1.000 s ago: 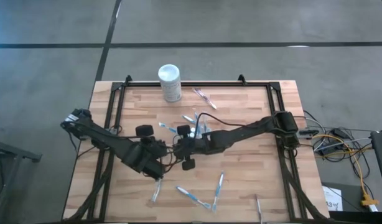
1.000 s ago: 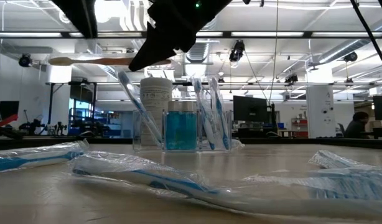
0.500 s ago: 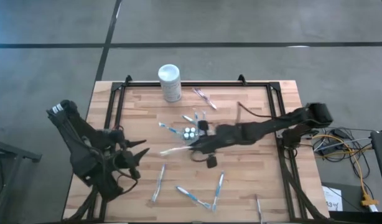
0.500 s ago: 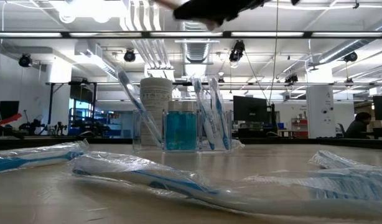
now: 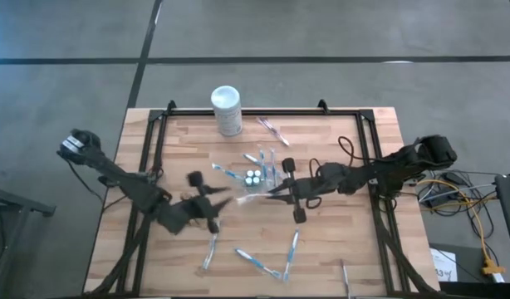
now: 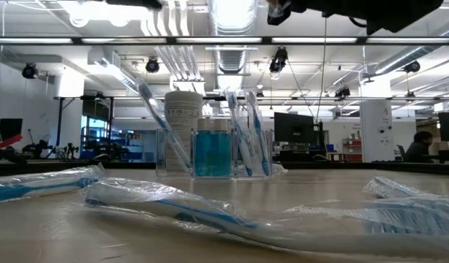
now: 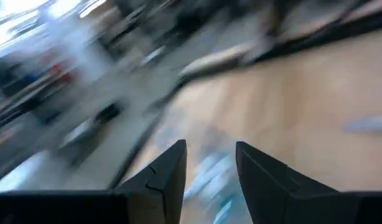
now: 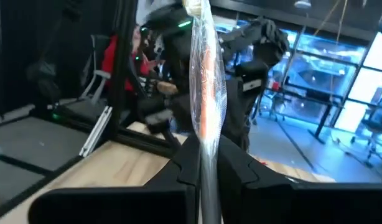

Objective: Pick & Place toothbrushing station
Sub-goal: Put the orange toothbrush into the transparent organizer

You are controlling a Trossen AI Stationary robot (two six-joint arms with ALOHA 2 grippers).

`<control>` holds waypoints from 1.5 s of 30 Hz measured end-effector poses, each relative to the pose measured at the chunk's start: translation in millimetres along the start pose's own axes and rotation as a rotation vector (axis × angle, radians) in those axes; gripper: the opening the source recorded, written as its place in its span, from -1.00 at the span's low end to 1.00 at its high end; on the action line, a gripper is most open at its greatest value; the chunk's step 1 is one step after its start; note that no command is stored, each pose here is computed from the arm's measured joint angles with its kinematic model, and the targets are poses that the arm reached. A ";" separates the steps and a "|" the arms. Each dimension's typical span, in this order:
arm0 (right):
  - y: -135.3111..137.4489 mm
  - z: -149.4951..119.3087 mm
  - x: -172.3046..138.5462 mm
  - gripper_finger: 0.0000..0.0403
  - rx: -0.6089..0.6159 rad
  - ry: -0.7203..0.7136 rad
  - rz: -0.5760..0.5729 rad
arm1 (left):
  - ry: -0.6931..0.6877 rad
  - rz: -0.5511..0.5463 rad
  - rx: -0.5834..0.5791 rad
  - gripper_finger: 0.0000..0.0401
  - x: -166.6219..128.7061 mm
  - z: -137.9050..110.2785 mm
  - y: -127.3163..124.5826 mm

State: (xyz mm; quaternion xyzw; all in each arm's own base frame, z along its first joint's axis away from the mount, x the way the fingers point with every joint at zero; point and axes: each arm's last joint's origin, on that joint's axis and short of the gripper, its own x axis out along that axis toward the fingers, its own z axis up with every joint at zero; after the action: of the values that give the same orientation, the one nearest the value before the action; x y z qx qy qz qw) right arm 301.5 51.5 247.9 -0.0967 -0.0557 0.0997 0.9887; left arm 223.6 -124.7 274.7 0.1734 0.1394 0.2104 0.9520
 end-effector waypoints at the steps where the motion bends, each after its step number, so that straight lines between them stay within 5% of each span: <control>1: 0.5 -2.5 -1.2 -0.91 -0.013 0.003 0.013 | -0.087 -0.089 -0.006 -0.29 4.1 2.5 0.8; 3: 0.9 -5.8 -3.5 -0.91 -0.024 0.002 0.033 | -0.293 -0.226 -0.032 -0.29 8.4 7.2 8.5; 5: 1.5 -7.7 -6.1 -0.91 -0.024 -0.013 0.035 | -0.420 -0.242 -0.082 -0.29 10.8 8.2 21.2; 8: 2.1 -8.7 -9.3 -0.91 -0.028 -0.050 0.066 | -0.455 -0.229 -0.102 -0.29 18.2 4.4 39.1; 15: -3.4 -7.1 -8.3 -0.91 -0.056 -0.094 0.081 | -0.556 -0.480 -0.104 -0.29 46.5 3.7 55.0; 45: -13.0 -8.2 -7.1 -0.87 -0.047 -0.121 0.045 | -0.659 -0.489 -0.137 -0.27 97.0 44.7 31.4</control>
State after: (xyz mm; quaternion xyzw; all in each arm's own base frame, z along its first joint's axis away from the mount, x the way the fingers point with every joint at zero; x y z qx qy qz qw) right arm 298.0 36.1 241.9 -0.1151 -0.1154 0.1262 0.9785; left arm 312.3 -66.6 308.6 0.1293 -0.1503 -0.0800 0.9769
